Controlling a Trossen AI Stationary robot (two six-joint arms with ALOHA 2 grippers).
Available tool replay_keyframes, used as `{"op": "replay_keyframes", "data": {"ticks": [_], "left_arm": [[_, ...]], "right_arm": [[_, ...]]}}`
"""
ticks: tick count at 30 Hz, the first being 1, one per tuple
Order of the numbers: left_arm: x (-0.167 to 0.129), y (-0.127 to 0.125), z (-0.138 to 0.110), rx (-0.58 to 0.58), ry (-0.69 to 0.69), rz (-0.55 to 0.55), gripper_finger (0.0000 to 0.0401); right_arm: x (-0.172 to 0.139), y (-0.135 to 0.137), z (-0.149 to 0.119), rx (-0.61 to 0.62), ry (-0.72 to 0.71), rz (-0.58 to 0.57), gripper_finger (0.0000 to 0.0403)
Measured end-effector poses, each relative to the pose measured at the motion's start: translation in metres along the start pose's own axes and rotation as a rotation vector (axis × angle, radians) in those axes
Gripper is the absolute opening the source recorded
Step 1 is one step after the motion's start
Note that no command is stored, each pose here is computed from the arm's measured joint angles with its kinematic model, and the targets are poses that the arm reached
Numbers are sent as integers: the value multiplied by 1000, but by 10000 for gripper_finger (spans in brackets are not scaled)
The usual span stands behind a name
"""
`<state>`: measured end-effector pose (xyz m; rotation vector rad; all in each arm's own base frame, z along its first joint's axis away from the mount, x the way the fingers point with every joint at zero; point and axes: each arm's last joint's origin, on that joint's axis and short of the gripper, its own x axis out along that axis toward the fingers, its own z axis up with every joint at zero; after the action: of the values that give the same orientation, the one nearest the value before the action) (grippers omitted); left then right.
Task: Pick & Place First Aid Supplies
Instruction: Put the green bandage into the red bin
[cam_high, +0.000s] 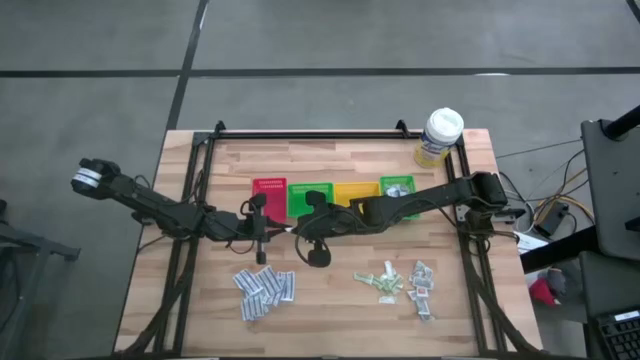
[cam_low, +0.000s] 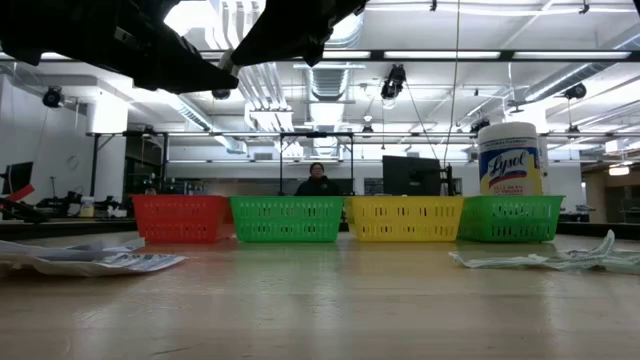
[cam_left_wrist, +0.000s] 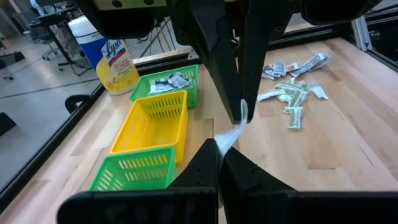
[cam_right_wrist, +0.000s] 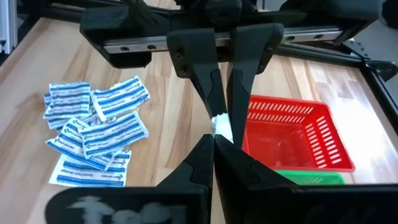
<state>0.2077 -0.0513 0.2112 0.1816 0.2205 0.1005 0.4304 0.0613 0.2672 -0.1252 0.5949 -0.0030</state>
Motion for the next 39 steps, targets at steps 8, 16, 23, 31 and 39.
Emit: {"op": "replay_keyframes", "data": {"ticks": [8,16,23,31,39], "left_arm": [[0,-1,-3,-25,24,-14,0],[-1,2,-10,-63,96,83,0],[-1,17,-25,-108,240,319,0],[3,62,-35,-224,413,478,0],[0,110,-40,-409,535,509,0]], "right_arm": [[0,-1,-1,-26,9,-19,48],[-2,-3,-13,-52,144,-94,116],[-9,8,-28,-59,303,-70,140],[-20,32,-44,-45,457,-48,133],[-31,65,-53,-100,517,1,129]]}}
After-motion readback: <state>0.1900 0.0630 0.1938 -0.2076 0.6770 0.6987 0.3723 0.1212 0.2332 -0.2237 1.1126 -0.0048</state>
